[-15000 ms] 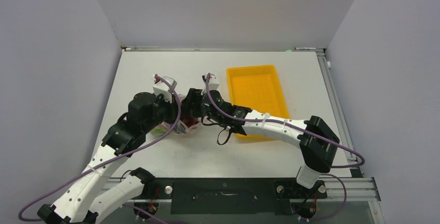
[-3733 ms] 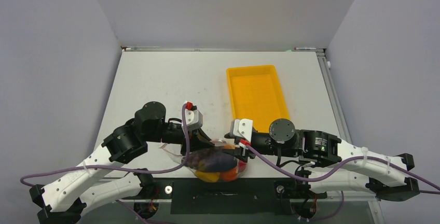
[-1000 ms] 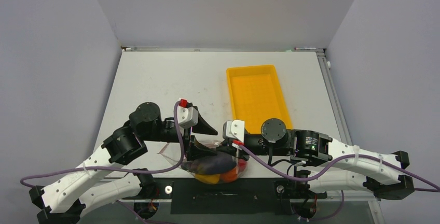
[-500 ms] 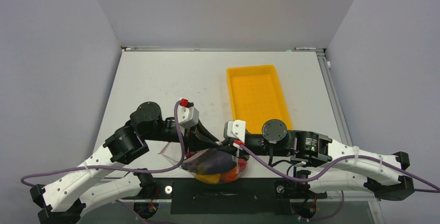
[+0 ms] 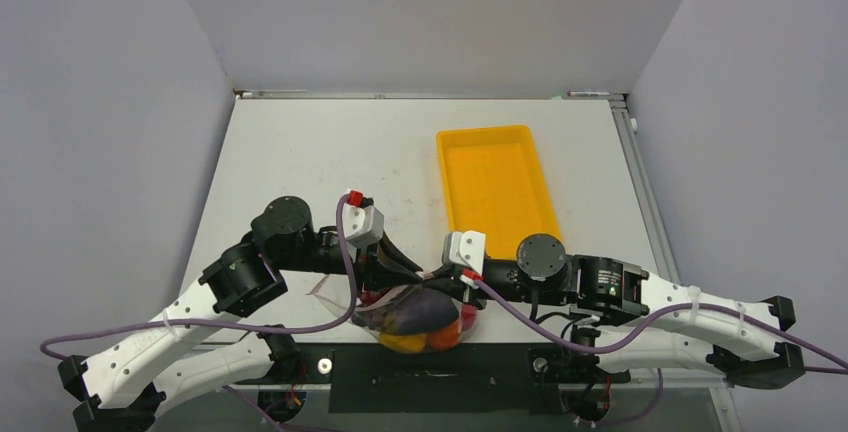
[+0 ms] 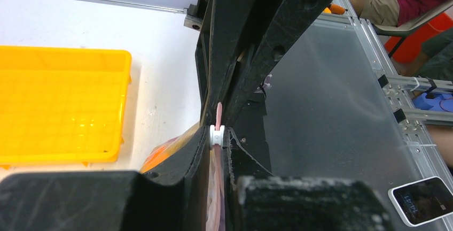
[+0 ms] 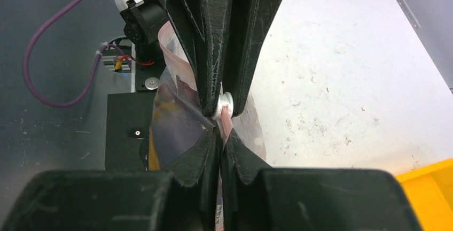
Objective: Place the food in the zip-top bag and seal the zipper
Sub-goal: Zip the zipper food storage bag at the center of the board.
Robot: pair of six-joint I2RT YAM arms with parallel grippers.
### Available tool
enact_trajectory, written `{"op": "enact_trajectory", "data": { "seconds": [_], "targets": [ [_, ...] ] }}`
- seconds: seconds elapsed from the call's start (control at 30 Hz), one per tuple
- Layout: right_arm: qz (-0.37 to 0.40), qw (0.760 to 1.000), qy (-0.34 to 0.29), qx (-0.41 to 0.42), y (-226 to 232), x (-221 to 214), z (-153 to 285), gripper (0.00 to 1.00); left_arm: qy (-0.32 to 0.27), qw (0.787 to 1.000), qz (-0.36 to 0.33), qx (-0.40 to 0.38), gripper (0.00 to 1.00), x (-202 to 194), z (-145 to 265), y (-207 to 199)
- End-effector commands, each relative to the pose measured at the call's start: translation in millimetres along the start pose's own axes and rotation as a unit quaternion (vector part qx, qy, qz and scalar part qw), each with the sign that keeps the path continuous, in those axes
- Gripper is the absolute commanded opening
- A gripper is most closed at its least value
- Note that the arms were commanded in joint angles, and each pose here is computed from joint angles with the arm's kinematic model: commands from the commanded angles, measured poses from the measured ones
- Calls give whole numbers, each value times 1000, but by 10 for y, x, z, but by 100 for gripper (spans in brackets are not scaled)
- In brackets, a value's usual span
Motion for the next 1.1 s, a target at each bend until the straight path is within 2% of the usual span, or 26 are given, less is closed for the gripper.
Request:
{"op": "enact_trajectory", "data": {
  "seconds": [0.0, 0.33, 0.63, 0.83, 1.07],
  "targets": [
    [0, 996, -64, -61, -142, 222, 171, 5, 8, 1000, -2, 16, 0, -59, 54, 8],
    [1, 988, -91, -122, -238, 266, 349, 5, 21, 998, -1, 55, 0, -145, 148, 34],
    [-8, 971, -111, -213, -362, 260, 593, 5, 33, 995, 3, 98, 0, -255, 275, 52],
    [-7, 962, -100, -253, -421, 222, 649, 5, 34, 992, 7, 120, 0, -309, 347, 55],
    [-3, 942, -58, -330, -540, 127, 693, 5, 26, 990, 15, 141, 0, -341, 412, 47]
  ]
}}
Point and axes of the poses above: each gripper's point midway between its finger pads, its own z axis back along the fingers, its own y axis along the line the jaws close on, x = y × z, the point moved 9 cm from there along z, back along the fingers, and after that the axes turned 14 degrees about z, right-handed, at the moved point
